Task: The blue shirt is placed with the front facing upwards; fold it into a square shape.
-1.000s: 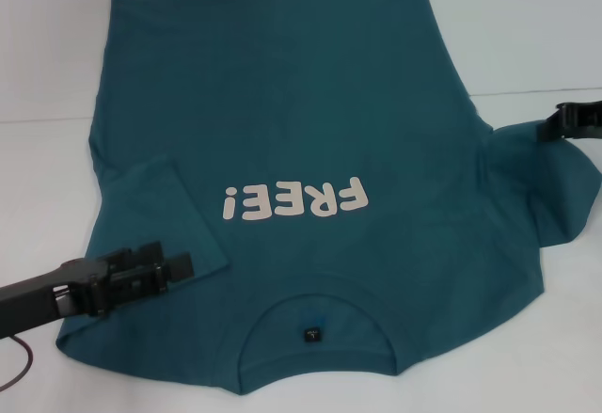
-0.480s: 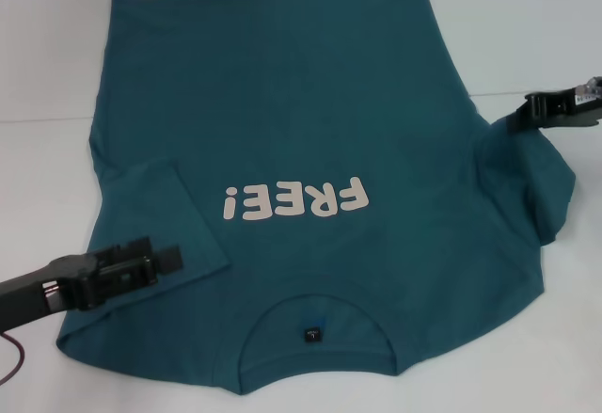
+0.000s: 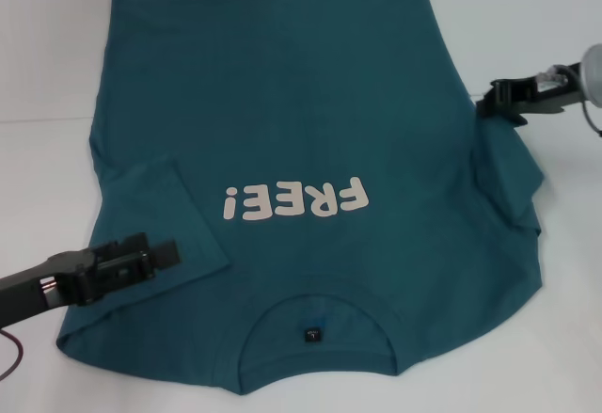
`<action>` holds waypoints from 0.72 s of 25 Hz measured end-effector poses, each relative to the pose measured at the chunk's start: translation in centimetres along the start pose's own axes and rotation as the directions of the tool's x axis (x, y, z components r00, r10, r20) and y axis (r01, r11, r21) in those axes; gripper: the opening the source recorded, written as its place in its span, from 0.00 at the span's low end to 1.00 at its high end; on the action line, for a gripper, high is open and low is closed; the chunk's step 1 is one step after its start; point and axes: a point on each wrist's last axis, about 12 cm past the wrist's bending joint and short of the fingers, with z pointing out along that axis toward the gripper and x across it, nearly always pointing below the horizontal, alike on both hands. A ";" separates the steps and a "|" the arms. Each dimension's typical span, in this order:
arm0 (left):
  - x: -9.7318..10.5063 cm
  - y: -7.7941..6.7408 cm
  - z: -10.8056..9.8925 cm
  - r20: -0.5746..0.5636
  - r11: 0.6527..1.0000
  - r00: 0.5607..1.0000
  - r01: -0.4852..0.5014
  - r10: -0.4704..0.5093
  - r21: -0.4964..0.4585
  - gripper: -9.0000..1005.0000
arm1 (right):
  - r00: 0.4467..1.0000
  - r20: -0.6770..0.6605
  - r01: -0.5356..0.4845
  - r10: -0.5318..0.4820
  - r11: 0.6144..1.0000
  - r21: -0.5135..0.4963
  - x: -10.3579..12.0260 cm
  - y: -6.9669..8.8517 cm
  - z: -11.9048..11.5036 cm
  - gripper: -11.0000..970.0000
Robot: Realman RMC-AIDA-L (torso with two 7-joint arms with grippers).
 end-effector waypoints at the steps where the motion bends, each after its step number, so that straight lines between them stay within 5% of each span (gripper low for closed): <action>1: 0.0 0.0 -0.1 0.002 1.000 1.000 0.001 -0.001 -0.002 0.91 | 1.000 0.002 0.003 -0.003 1.000 0.000 -0.1 0.3 0.2 0.07; 18: 0.1 0.2 0.2 0.009 1.000 1.000 0.015 -0.015 -0.005 0.91 | 0.995 0.076 -0.065 0.061 0.997 0.045 0.8 2.0 3.5 0.08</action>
